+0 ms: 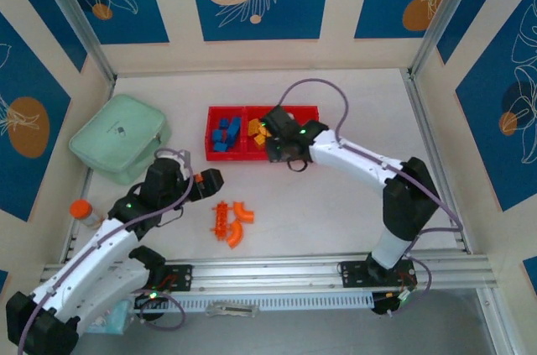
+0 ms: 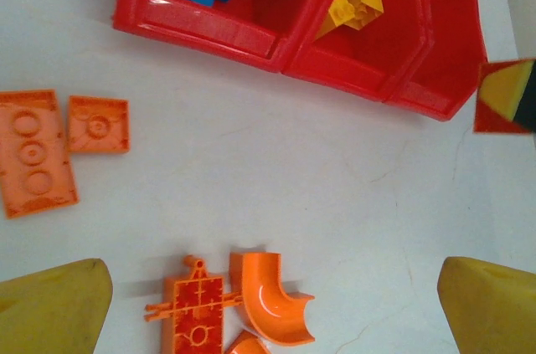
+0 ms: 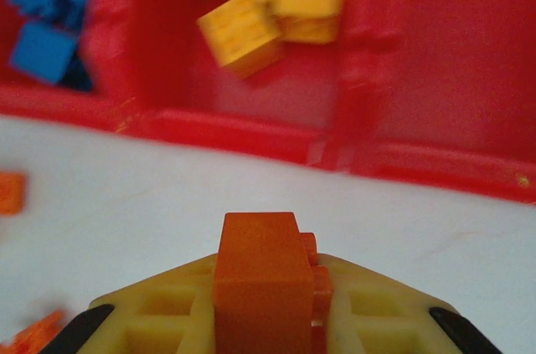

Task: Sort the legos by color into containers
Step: Place the lego in the container.

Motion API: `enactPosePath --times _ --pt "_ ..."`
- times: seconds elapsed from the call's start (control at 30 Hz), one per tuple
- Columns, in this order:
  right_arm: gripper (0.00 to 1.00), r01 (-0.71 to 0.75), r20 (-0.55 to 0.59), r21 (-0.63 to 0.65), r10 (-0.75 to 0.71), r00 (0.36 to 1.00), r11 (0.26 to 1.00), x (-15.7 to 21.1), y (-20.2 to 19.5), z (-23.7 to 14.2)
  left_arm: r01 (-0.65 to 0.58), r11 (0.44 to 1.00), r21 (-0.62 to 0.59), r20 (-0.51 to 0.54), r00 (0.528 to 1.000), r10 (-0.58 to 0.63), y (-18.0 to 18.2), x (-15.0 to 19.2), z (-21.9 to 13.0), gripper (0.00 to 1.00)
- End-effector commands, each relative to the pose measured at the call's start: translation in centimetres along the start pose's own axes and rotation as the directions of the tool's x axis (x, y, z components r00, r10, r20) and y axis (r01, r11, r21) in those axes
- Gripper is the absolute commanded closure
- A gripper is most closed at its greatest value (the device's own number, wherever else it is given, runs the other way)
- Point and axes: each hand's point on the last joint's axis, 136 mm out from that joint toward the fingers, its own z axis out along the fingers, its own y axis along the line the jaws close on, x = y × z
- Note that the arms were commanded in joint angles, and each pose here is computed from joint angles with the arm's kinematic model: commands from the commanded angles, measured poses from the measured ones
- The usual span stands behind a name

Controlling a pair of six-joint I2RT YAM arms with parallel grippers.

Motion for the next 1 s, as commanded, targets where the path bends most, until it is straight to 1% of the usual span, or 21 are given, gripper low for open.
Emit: enactPosePath --times 0.0,0.13,0.23,0.37,0.47,0.57,0.63,0.73,0.83,0.97 --pt "0.78 -0.011 0.006 0.061 0.011 1.000 0.998 -1.1 -4.2 -0.1 -0.059 0.992 0.107 0.044 0.998 0.055 -3.7 -1.5 0.0 0.01" --pt "0.78 -0.082 0.010 0.120 0.081 0.997 0.989 -3.4 -8.4 1.3 -0.086 0.989 0.122 0.038 0.996 0.082 -5.1 -1.2 1.4 0.01" --pt "0.78 -0.105 0.017 0.118 0.104 0.994 0.987 -5.0 -10.2 2.8 -0.098 0.986 0.136 0.026 0.995 0.095 -6.2 -0.8 2.7 0.01" --pt "0.78 -0.126 0.019 0.158 0.124 0.992 0.979 -7.2 -12.2 4.8 -0.110 0.986 0.128 0.018 0.994 0.108 -6.9 -0.8 3.9 0.01" --pt "0.79 -0.128 0.004 0.123 0.128 0.992 0.984 -8.4 -12.0 6.2 -0.109 0.985 0.133 0.018 0.994 0.107 -7.2 -0.9 4.5 0.01" --pt "0.78 -0.109 0.008 0.129 0.109 0.994 0.986 -9.6 -11.6 6.8 -0.113 0.986 0.126 0.019 0.994 0.112 -7.3 -1.1 4.7 0.01" --pt "0.77 -0.100 0.010 0.125 0.100 0.995 0.987 -10.0 -11.3 7.3 -0.116 0.986 0.122 0.021 0.993 0.114 -7.3 -1.2 4.8 0.01" --pt "0.74 -0.089 -0.023 0.131 0.093 0.995 0.987 -9.9 -11.1 8.6 -0.117 0.987 0.111 0.025 0.993 0.115 -7.0 -1.2 4.9 0.01" --pt "0.66 -0.074 -0.029 0.132 0.078 0.997 0.988 -10.1 -10.7 8.9 -0.121 0.987 0.104 0.025 0.993 0.119 -7.0 -1.2 4.8 0.01" --pt "0.51 -0.049 0.021 0.101 0.047 0.999 0.994 -11.0 -9.0 6.5 -0.126 0.987 0.096 0.033 0.992 0.124 -6.8 -1.4 4.6 0.01"
